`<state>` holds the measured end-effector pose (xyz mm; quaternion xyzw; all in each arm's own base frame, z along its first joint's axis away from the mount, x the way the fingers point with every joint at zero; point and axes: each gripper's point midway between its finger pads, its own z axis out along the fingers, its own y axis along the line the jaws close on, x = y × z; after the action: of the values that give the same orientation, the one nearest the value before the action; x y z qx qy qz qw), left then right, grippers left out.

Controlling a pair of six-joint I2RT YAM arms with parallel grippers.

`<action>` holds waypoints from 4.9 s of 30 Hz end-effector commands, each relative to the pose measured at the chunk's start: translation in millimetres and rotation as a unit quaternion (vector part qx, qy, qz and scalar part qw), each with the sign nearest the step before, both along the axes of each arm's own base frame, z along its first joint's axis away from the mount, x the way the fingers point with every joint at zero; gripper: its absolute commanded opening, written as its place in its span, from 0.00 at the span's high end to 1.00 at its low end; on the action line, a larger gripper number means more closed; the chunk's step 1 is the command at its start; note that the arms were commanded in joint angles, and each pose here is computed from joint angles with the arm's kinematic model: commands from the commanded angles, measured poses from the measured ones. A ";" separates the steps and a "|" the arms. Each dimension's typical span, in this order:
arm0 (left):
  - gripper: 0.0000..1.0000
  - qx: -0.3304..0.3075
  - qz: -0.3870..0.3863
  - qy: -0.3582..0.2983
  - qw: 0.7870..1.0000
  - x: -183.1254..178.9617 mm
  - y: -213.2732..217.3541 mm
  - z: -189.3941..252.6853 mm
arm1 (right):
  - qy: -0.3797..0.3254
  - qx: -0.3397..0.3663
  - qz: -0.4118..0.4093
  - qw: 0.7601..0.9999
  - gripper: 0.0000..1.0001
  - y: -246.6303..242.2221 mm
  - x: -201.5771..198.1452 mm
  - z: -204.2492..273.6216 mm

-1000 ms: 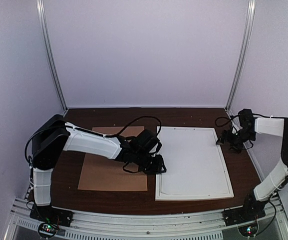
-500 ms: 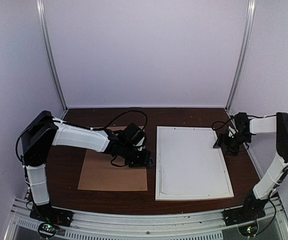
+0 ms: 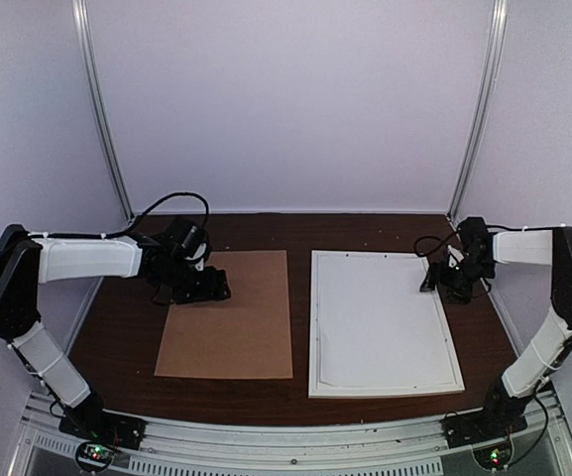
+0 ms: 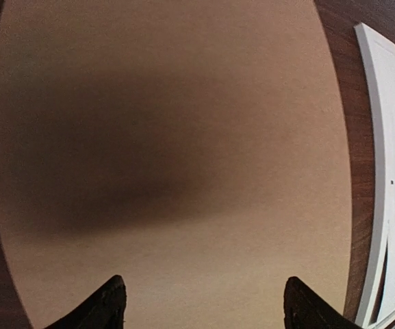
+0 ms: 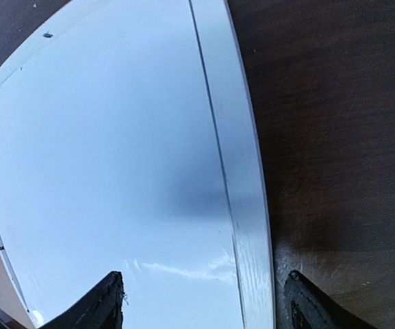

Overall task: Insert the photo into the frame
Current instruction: Pick up the backboard from the center of the board.

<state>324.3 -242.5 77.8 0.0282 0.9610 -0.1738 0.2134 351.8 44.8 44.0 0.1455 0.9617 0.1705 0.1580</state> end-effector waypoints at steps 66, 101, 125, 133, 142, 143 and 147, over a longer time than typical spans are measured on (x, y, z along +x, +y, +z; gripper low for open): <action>0.14 -0.122 0.019 0.121 0.985 5.1 95.6 -50.9 | -0.005 0.067 0.272 0.960 0.20 393.5 -21.5 -30.9; 0.37 -0.328 -0.057 -0.029 0.943 3.6 50.6 103.2 | 0.014 0.100 0.273 0.957 0.21 383.6 -28.0 -38.8; 0.39 -0.359 -0.097 -0.091 0.924 -8.1 30.1 170.8 | 0.025 0.312 0.290 0.904 0.20 431.5 -37.5 -21.3; 0.39 -0.332 -0.098 -0.103 0.932 -9.8 23.1 192.6 | 0.019 0.361 0.288 0.887 0.21 441.6 -38.5 -4.9; 0.41 -0.240 -0.034 -0.077 0.967 -6.0 48.5 180.8 | 0.013 0.310 0.298 0.903 0.21 429.7 -38.1 -3.5; 0.44 -0.237 -0.033 -0.073 0.968 -6.2 48.4 179.2 | 0.011 0.307 0.299 0.903 0.21 429.4 -37.6 -2.0; 0.55 -0.237 -0.036 -0.062 0.969 -4.3 45.8 174.1 | 0.008 0.301 0.301 0.905 0.21 428.7 -36.6 0.1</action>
<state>318.4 -196.3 250.6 0.0137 0.8702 -0.4138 0.2670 326.2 480.9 56.2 -0.1114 0.8415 0.5253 0.0593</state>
